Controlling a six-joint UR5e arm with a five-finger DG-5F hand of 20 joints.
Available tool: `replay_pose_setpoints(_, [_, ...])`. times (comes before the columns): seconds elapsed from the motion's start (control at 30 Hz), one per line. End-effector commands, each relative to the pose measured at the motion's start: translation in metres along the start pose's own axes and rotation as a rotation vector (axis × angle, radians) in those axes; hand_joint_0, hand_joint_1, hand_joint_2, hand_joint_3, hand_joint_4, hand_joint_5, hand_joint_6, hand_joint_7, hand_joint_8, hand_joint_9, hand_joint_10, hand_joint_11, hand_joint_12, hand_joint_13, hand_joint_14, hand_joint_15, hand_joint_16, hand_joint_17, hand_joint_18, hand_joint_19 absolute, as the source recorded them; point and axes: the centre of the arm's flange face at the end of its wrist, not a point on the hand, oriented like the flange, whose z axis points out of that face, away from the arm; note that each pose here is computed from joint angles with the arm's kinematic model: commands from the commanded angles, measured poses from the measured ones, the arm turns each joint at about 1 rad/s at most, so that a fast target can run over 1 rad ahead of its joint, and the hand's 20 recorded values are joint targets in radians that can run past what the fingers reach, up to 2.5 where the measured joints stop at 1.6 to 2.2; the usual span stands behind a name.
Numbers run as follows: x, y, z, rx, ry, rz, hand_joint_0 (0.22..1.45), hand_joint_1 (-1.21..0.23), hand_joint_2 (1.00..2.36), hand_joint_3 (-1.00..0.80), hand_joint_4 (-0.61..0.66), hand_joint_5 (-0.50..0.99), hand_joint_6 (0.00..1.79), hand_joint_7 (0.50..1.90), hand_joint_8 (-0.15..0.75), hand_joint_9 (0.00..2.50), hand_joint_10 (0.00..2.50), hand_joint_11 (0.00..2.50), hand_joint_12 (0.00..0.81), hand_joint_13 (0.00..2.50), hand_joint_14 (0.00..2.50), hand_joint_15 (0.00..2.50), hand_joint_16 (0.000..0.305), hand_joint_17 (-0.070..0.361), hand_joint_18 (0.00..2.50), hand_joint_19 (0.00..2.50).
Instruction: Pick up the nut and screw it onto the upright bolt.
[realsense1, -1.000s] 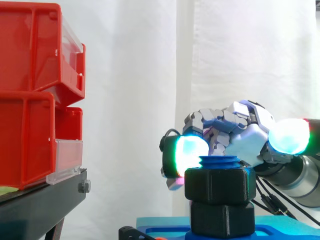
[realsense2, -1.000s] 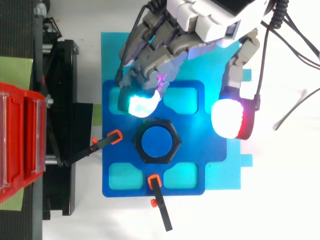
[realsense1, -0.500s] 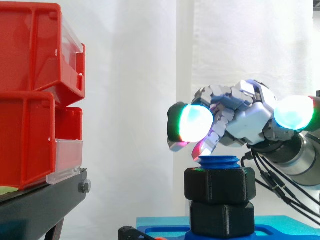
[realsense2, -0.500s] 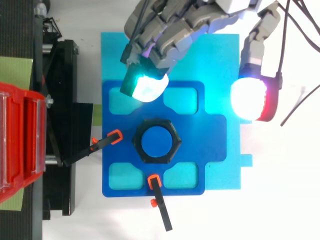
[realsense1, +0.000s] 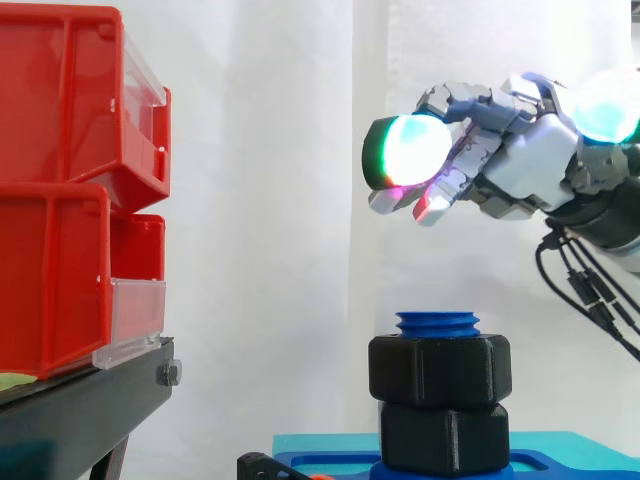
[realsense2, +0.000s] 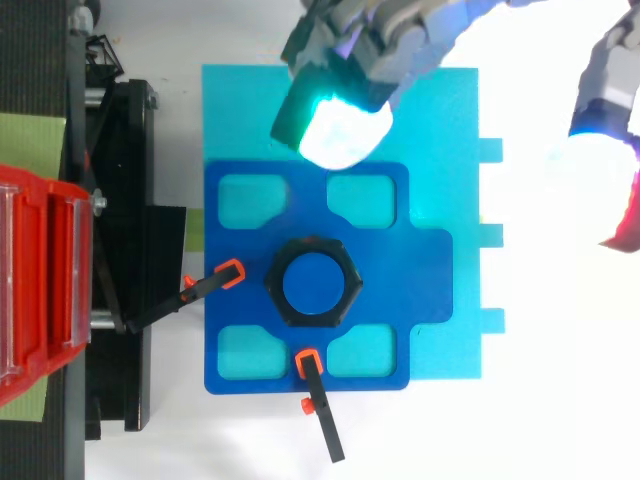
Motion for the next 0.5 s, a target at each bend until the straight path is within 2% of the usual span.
replay_pose_setpoints(0.0, [-0.003, 0.009, -0.008, 0.107, -0.034, -0.006, 0.42, -0.36, 1.0, -0.5, 0.21, -0.19, 0.5, 0.73, 0.27, 0.84, 0.0, 0.0, 0.347, 0.63, 0.0, 0.04, 0.045, 0.102, 0.5, 0.24])
replay_pose_setpoints(0.03, [-0.004, 0.02, -0.013, 0.185, -0.047, -0.032, 0.42, -0.36, 1.0, -0.5, 0.21, -0.19, 0.5, 0.72, 0.269, 0.84, 0.0, 0.0, 0.346, 0.63, 0.0, 0.04, 0.046, 0.102, 0.5, 0.24])
replay_pose_setpoints(0.07, [-0.003, 0.024, -0.014, 0.214, -0.05, -0.044, 0.42, -0.36, 1.0, -0.5, 0.21, -0.19, 0.5, 0.73, 0.27, 0.84, 0.0, 0.0, 0.348, 0.63, 0.0, 0.04, 0.045, 0.102, 0.5, 0.24])
replay_pose_setpoints(0.1, [-0.003, 0.027, -0.015, 0.23, -0.053, -0.049, 0.42, -0.36, 1.0, -0.5, 0.21, -0.19, 0.5, 0.73, 0.269, 0.84, 0.0, 0.0, 0.348, 0.63, 0.0, 0.04, 0.045, 0.102, 0.5, 0.25])
replay_pose_setpoints(0.17, [0.006, 0.047, -0.023, 0.378, -0.014, -0.028, 0.42, -0.37, 1.0, -0.5, 0.21, -0.19, 0.5, 0.73, 0.268, 0.84, 0.0, 0.0, 0.346, 0.63, 0.0, 0.04, 0.045, 0.101, 0.5, 0.25])
replay_pose_setpoints(0.27, [0.005, 0.059, -0.028, 0.44, -0.003, -0.004, 0.42, -0.37, 1.0, -0.5, 0.22, -0.19, 0.5, 0.73, 0.269, 0.84, 0.0, 0.0, 0.346, 0.62, 0.0, 0.04, 0.045, 0.101, 0.5, 0.25])
replay_pose_setpoints(0.3, [-0.001, 0.069, -0.03, 0.474, -0.003, 0.008, 0.42, -0.37, 1.0, -0.5, 0.22, -0.18, 0.5, 0.73, 0.271, 0.84, 0.0, 0.0, 0.345, 0.62, 0.0, 0.04, 0.045, 0.101, 0.5, 0.25])
replay_pose_setpoints(0.37, [-0.002, 0.074, -0.034, 0.499, -0.001, 0.021, 0.43, -0.37, 1.0, -0.5, 0.22, -0.18, 0.5, 0.74, 0.27, 0.84, 0.0, 0.0, 0.345, 0.62, 0.0, 0.04, 0.045, 0.102, 0.5, 0.25])
replay_pose_setpoints(0.43, [-0.006, 0.09, -0.041, 0.521, 0.006, 0.048, 0.43, -0.37, 1.0, -0.5, 0.22, -0.18, 0.5, 0.74, 0.27, 0.85, 0.0, 0.0, 0.346, 0.62, 0.0, 0.04, 0.045, 0.102, 0.5, 0.25])
replay_pose_setpoints(0.47, [-0.002, 0.098, -0.05, 0.533, 0.012, 0.067, 0.43, -0.37, 1.0, -0.5, 0.22, -0.18, 0.5, 0.74, 0.271, 0.85, 0.0, 0.0, 0.347, 0.62, 0.0, 0.04, 0.045, 0.102, 0.5, 0.25])
